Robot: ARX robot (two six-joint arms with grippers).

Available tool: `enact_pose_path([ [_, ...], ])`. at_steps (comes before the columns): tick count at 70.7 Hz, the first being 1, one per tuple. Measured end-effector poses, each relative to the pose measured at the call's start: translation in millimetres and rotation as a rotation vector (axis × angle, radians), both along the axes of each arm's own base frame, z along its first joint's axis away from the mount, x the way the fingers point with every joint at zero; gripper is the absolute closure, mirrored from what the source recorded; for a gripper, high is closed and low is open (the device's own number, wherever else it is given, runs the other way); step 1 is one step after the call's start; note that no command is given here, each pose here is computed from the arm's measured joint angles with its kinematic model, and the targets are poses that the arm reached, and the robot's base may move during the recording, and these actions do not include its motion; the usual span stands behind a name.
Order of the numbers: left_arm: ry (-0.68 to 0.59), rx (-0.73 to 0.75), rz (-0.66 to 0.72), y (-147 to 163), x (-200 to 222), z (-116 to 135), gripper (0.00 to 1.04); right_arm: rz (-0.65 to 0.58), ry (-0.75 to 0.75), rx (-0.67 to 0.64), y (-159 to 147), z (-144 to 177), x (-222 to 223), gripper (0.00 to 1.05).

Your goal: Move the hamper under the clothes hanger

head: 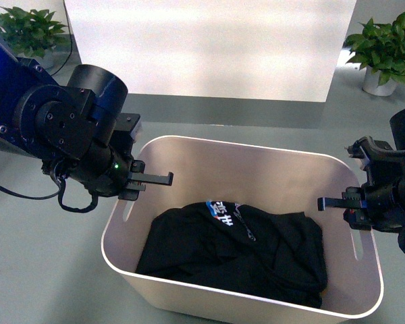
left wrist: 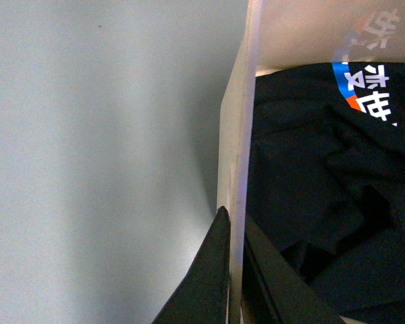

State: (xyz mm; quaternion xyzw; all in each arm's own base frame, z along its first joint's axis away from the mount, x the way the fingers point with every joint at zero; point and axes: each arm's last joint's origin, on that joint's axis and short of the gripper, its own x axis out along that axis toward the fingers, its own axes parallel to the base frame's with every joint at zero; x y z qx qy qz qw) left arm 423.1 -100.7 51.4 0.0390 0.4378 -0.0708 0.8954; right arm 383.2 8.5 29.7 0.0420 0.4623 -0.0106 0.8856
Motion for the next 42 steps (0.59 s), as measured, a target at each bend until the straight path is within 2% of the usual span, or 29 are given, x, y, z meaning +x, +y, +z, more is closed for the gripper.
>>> enact_pose_path([
  [10, 0.006, -0.021, -0.041, -12, -3, 0, 1.01, -0.041, 0.0, -0.022, -11, 0, 0, 1.02],
  [27, -0.001, 0.004, 0.009, 3, 0, 0, 1.01, 0.012, 0.0, 0.007, 3, 0, 0, 1.02],
  [42, 0.001, -0.003, -0.009, -3, -1, 0, 1.01, -0.011, 0.0, -0.006, -3, 0, 0, 1.02],
])
